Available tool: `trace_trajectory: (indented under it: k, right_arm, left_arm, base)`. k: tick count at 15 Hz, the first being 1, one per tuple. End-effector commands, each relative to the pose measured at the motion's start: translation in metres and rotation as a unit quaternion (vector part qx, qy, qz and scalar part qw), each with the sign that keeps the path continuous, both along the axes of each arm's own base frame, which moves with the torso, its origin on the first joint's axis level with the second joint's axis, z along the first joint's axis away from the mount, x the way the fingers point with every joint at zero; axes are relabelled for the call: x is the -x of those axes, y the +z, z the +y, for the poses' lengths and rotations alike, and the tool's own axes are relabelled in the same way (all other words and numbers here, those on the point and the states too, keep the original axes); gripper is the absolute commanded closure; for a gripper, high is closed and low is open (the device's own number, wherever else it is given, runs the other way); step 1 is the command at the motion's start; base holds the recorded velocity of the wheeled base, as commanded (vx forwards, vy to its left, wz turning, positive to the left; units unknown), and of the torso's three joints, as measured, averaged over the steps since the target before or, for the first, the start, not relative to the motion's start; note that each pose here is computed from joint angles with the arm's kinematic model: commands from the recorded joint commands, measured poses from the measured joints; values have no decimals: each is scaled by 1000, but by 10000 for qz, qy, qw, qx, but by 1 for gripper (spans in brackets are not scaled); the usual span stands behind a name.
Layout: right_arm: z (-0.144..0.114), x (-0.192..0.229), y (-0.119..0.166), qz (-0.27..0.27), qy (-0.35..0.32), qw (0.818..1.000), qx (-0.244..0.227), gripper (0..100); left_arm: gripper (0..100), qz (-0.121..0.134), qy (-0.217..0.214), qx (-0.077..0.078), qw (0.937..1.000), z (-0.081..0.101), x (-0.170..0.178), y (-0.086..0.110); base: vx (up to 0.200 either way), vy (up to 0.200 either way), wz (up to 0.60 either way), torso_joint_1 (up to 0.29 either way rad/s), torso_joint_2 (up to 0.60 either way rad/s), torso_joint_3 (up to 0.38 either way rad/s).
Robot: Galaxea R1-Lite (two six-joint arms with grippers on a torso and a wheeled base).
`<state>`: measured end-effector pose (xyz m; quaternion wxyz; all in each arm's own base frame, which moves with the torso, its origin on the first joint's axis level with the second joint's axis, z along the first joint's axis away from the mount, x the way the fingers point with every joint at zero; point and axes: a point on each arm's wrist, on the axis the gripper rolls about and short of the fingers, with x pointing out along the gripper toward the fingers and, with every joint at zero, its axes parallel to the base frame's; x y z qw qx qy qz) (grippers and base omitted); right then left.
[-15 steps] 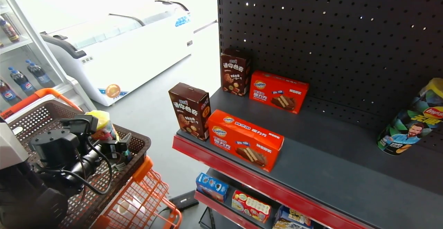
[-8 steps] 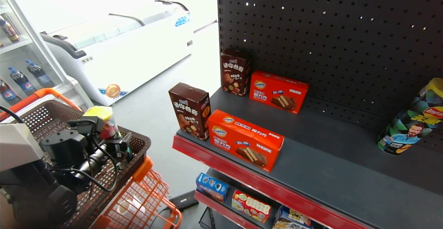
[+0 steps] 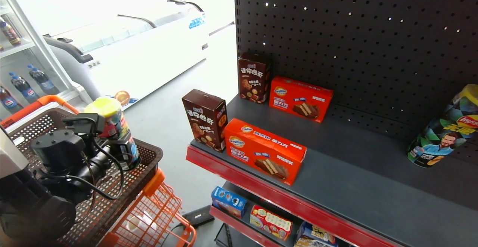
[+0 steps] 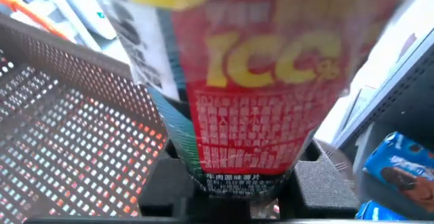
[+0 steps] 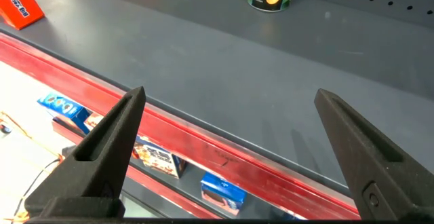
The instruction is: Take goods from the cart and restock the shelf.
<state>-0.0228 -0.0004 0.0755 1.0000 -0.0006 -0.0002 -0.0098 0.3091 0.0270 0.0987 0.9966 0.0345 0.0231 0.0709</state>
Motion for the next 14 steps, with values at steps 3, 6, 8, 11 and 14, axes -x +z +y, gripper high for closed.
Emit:
trace_trajectory:
  k: [3,6,8,11,14]
  right_arm:
    - [0,0,0,2,-2,10000,1,0]
    - [0,0,0,2,-2,10000,1,0]
    - [0,0,0,2,-2,10000,1,0]
    - [0,0,0,2,-2,10000,1,0]
    - [0,0,0,2,-2,10000,1,0]
  left_arm:
    - [100,-700,-233,-67,9973,-13,22,79]
    - [100,-582,-801,4,9951,-19,61,108]
    - [100,-636,-1092,67,9920,-24,84,118]
    - [100,-821,-1632,86,9831,-45,95,126]
    - [100,-705,-3063,294,9489,-81,126,117]
  base:
    - [0,0,0,0,0,0]
    - [0,0,0,0,0,0]
    - [0,0,0,0,0,0]
    - [0,0,0,0,0,0]
    - [0,0,0,0,0,0]
